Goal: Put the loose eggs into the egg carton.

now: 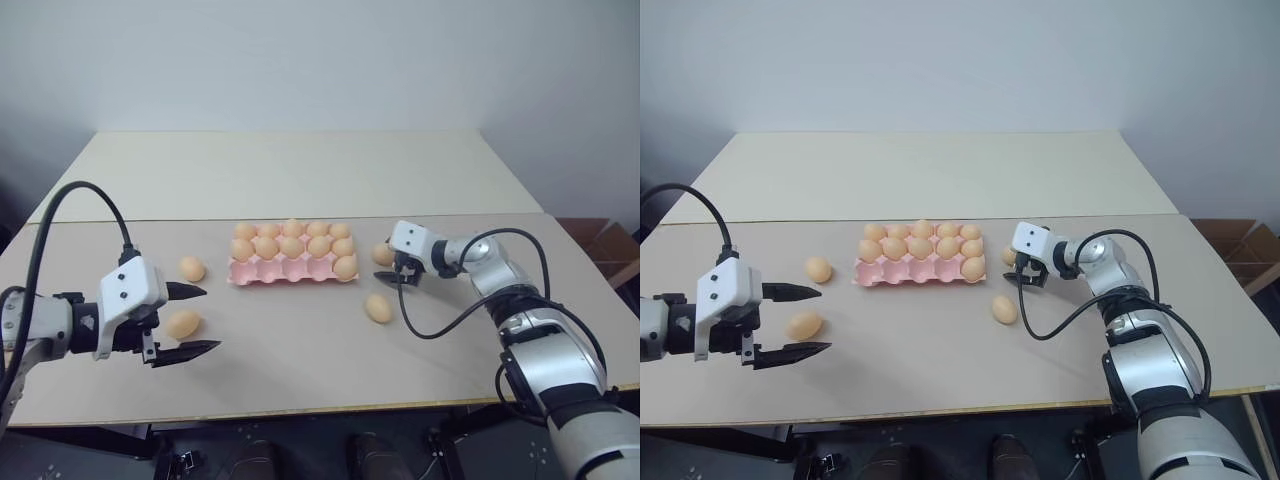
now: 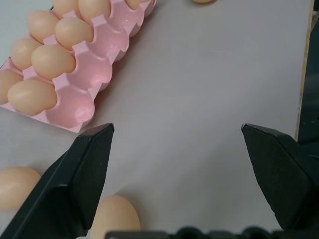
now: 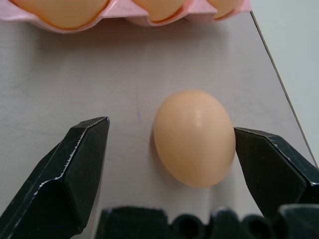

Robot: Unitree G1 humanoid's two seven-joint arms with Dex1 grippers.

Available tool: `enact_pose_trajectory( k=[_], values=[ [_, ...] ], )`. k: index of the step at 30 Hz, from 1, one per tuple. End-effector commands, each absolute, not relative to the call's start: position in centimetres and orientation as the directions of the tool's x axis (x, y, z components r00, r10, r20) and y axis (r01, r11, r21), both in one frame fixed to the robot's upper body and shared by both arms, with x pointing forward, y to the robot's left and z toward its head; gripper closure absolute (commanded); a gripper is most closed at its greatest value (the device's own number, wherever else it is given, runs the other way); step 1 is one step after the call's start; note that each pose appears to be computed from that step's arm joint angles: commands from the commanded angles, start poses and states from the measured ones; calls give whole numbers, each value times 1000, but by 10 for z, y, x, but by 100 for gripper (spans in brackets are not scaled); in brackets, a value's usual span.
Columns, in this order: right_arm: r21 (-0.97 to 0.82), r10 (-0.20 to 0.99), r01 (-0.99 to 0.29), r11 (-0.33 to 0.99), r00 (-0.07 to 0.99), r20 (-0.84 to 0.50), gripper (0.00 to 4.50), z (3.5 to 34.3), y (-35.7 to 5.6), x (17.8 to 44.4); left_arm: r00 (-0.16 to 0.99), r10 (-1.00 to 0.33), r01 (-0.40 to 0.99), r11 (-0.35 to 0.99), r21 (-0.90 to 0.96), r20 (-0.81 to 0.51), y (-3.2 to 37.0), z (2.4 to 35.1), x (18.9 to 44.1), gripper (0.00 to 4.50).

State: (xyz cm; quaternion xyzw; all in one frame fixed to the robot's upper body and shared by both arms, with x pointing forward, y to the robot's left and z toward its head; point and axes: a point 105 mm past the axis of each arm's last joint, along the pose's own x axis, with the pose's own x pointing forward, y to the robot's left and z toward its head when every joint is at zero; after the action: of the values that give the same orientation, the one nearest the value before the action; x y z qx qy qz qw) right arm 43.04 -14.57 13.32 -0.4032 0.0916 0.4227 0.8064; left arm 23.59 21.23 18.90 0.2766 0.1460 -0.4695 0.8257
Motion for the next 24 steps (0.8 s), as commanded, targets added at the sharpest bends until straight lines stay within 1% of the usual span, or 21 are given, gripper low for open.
enact_pose_trajectory(
  k=[1, 3, 8, 9, 13, 15, 17, 19, 21, 24],
  values=[
    [-606, 618, -728, 320, 645, -449, 19, 148, -144, 435, 529, -699, 846, 386, 368, -482, 210, 200, 237, 1],
    [-602, 627, -727, 329, 646, -437, 63, 149, -142, 435, 531, -695, 844, 385, 372, -485, 212, 201, 238, 0],
    [-603, 620, -719, 347, 658, -427, 234, 147, -141, 437, 534, -689, 843, 385, 377, -490, 214, 200, 239, 0],
    [-604, 619, -718, 345, 658, -429, 253, 146, -141, 437, 535, -687, 842, 385, 377, -492, 214, 200, 239, 0],
    [-637, 608, -693, 338, 678, -414, 266, 148, -143, 438, 538, -686, 841, 391, 375, -491, 216, 201, 239, 0],
    [-665, 610, -664, 340, 694, -381, 266, 156, -145, 438, 547, -681, 835, 400, 378, -487, 219, 204, 239, 0],
    [-696, 641, -633, 339, 697, -322, 266, 173, -141, 435, 559, -665, 828, 414, 377, -495, 225, 205, 239, 0],
    [-702, 691, -622, 347, 675, -257, 266, 191, -131, 429, 562, -651, 827, 423, 371, -510, 231, 204, 238, 0],
    [-703, 747, -621, 346, 636, -194, 266, 209, -112, 418, 554, -638, 832, 425, 355, -534, 235, 200, 237, 0],
    [-727, 792, -622, 290, 583, -182, 266, 217, -87, 402, 542, -637, 840, 419, 343, -548, 235, 195, 239, 0]
  ],
)
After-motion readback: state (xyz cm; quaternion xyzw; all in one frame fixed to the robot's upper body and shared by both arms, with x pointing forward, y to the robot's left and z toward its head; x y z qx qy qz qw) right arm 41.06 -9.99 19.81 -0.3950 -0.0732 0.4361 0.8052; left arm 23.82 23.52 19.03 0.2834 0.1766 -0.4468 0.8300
